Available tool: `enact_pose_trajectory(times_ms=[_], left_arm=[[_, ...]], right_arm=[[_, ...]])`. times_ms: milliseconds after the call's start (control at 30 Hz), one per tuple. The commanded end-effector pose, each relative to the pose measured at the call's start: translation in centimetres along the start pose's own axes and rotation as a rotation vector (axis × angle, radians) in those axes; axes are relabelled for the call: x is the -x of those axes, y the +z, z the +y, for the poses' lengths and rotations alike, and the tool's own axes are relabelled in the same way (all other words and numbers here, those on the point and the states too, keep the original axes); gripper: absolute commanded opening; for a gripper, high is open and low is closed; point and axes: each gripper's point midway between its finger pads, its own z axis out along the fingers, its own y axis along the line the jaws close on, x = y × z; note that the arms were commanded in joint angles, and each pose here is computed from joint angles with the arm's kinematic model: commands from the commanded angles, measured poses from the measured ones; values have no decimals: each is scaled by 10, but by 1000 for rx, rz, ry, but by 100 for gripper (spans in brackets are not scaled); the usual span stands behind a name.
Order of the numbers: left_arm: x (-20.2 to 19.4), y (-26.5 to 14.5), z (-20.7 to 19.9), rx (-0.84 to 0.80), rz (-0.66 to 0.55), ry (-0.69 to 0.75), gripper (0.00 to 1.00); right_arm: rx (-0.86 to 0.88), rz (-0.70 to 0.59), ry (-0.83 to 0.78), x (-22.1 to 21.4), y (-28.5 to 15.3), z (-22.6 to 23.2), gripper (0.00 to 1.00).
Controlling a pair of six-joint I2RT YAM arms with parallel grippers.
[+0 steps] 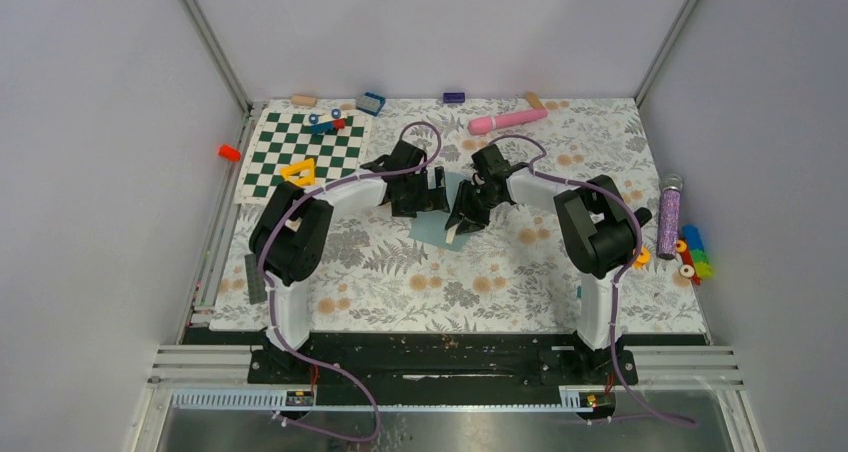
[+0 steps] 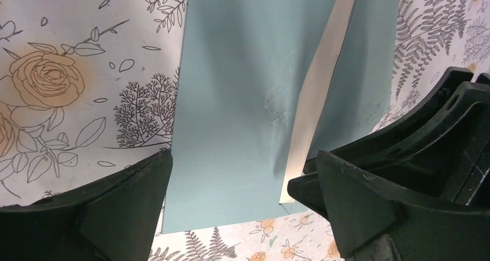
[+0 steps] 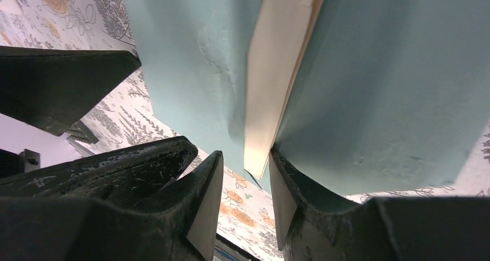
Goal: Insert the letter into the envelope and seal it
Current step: Place the letter in the envelope.
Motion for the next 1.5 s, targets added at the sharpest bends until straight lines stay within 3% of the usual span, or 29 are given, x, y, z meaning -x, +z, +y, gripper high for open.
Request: enact_pose_trajectory(times_ms=[0,267,700,1100,1467], left_arm=[[-37,10,-2,-36,109,-47,99],[-37,7,-2,-33,105,-48,99],[-8,3,2,-25,52,-44,99],[81,-8,-22,-118,-97,-59,99],[102,34,-17,-85,-97,-51,99]], right_arm=[[38,-6,20,3,2,9,43],[60,-16,24,4,-2,14,43],[-24,-171,-83,63,-69,-2,42],[-119,-217,-27,108,-44,-15,42],[-161,-187,-1,115,-22,-26,43]])
